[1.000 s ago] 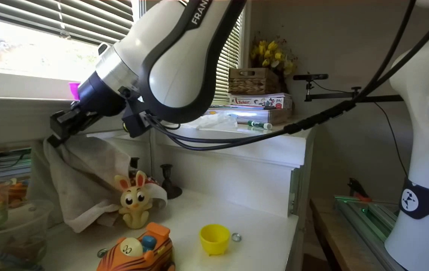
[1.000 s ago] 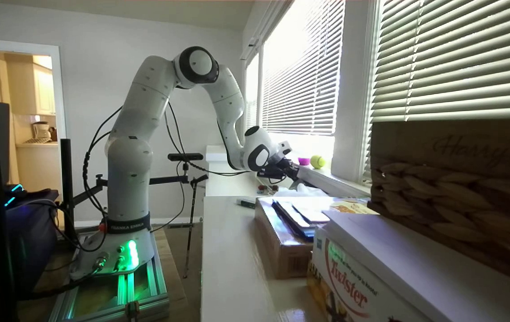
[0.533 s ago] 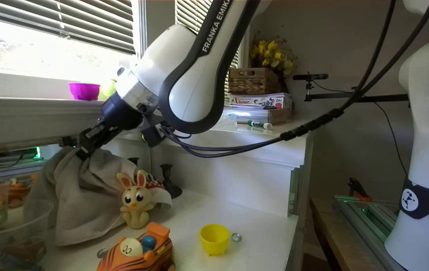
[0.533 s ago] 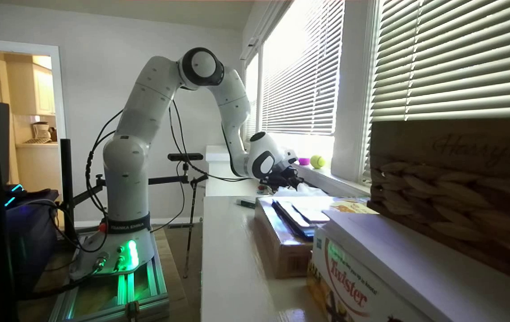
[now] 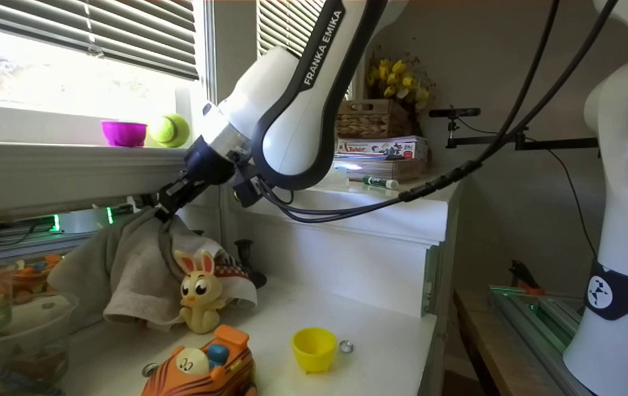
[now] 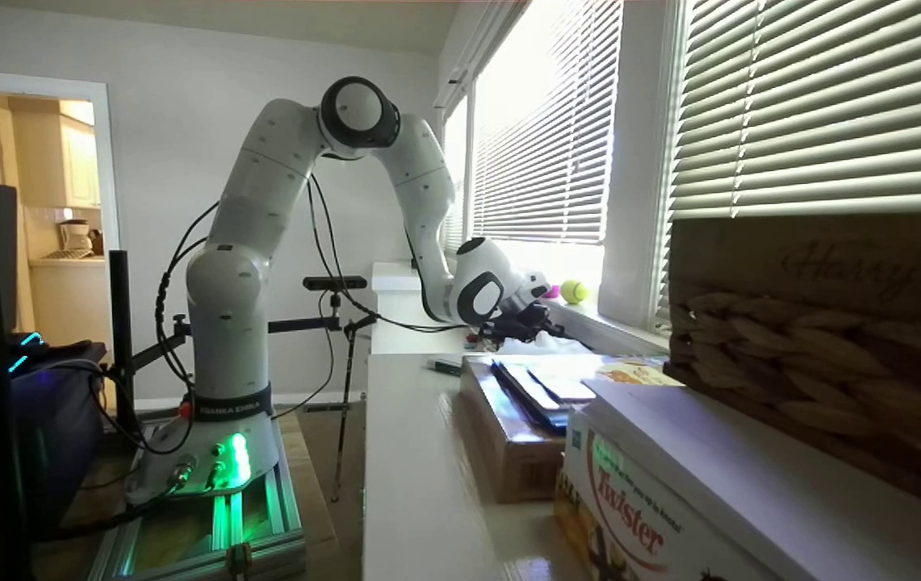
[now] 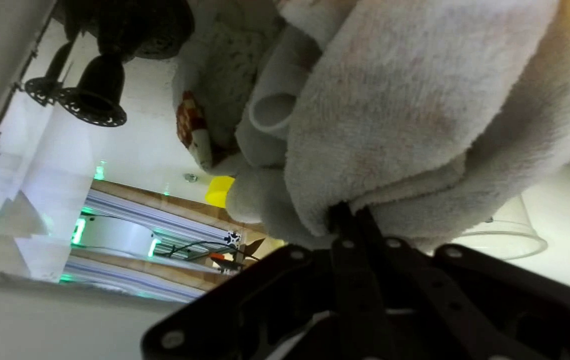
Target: Use the white and red towel to wipe the mirror then place it back on the box.
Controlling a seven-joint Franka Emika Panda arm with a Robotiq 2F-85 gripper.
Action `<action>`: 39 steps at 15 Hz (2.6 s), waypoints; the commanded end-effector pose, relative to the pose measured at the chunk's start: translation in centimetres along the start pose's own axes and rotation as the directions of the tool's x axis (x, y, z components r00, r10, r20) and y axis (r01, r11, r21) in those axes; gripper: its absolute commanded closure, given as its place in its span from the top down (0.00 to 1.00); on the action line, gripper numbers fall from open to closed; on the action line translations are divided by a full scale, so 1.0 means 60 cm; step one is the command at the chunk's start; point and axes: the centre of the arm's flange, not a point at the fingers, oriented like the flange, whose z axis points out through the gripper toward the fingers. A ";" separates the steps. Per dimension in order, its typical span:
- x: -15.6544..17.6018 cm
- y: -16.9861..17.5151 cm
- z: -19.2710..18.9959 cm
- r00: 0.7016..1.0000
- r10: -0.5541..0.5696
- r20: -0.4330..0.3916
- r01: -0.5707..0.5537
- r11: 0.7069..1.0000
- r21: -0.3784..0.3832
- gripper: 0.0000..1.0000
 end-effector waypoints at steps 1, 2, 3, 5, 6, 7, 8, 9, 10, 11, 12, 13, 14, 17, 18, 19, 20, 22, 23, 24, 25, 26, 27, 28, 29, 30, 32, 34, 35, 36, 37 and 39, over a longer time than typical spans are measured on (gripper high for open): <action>-0.019 0.017 -0.047 1.000 0.003 0.022 -0.001 0.996 -0.086 0.01; -0.024 0.023 -0.054 1.000 0.016 0.025 -0.013 0.994 -0.112 0.01; -0.027 0.030 -0.061 0.999 0.021 0.027 -0.017 0.991 -0.134 0.01; -0.030 0.036 -0.069 0.999 0.031 0.024 -0.027 0.989 -0.142 0.01; -0.027 0.034 -0.072 1.000 0.019 0.015 -0.017 0.989 -0.148 0.01; -0.019 0.032 -0.075 1.000 0.018 0.004 -0.017 0.989 -0.147 0.01; -0.011 0.028 -0.077 1.000 0.011 -0.013 -0.013 0.989 -0.149 0.01; 0.002 0.023 -0.080 0.999 0.000 -0.036 -0.005 0.989 -0.146 0.01; 0.013 0.018 -0.085 0.999 -0.008 -0.053 0.000 0.990 -0.144 0.01; 0.025 0.014 -0.093 0.998 -0.014 -0.066 0.004 0.989 -0.148 0.01; 0.036 0.014 -0.103 0.997 -0.002 -0.079 -0.011 0.986 -0.165 0.01; 0.043 0.014 -0.115 0.997 0.021 -0.078 -0.034 0.985 -0.170 0.01; 0.045 0.012 -0.125 0.997 0.040 -0.062 -0.050 0.984 -0.172 0.01; 0.057 -0.004 -0.154 0.992 0.128 0.001 -0.127 0.985 -0.119 0.01; 0.062 -0.009 -0.160 0.987 0.156 0.026 -0.152 0.983 -0.103 0.01; 0.068 -0.014 -0.166 0.982 0.179 0.056 -0.174 0.982 -0.076 0.01; 0.075 -0.018 -0.172 0.981 0.184 0.060 -0.179 0.981 -0.072 0.01; 0.093 -0.015 -0.196 0.974 0.206 0.099 -0.202 0.978 -0.049 0.01; 0.103 -0.010 -0.209 0.969 0.218 0.116 -0.215 0.976 -0.042 0.01; 0.110 -0.001 -0.221 0.966 0.226 0.126 -0.222 0.974 -0.050 0.01; 0.119 0.010 -0.235 0.960 0.245 0.135 -0.241 0.970 -0.041 0.01; 0.128 0.022 -0.248 0.955 0.259 0.142 -0.256 0.966 -0.036 0.01; 0.138 0.032 -0.264 0.953 0.265 0.146 -0.266 0.964 -0.013 0.01; 0.148 0.039 -0.277 0.950 0.273 0.149 -0.276 0.961 -0.002 0.01; 0.163 0.043 -0.294 0.950 0.276 0.145 -0.281 0.960 0.018 0.01; 0.177 0.046 -0.310 0.949 0.277 0.148 -0.285 0.958 0.035 0.01; 0.213 0.040 -0.357 0.952 0.274 0.139 -0.287 0.954 0.084 0.01; 0.248 0.025 -0.414 0.959 0.253 0.125 -0.267 0.957 0.111 0.01; 0.260 0.017 -0.437 0.963 0.245 0.115 -0.259 0.958 0.122 0.01; 0.275 0.011 -0.464 0.965 0.239 0.110 -0.253 0.959 0.131 0.01; 0.286 0.006 -0.489 0.967 0.232 0.109 -0.247 0.956 0.156 0.01; 0.297 -0.001 -0.539 0.967 0.231 0.112 -0.248 0.953 0.173 0.01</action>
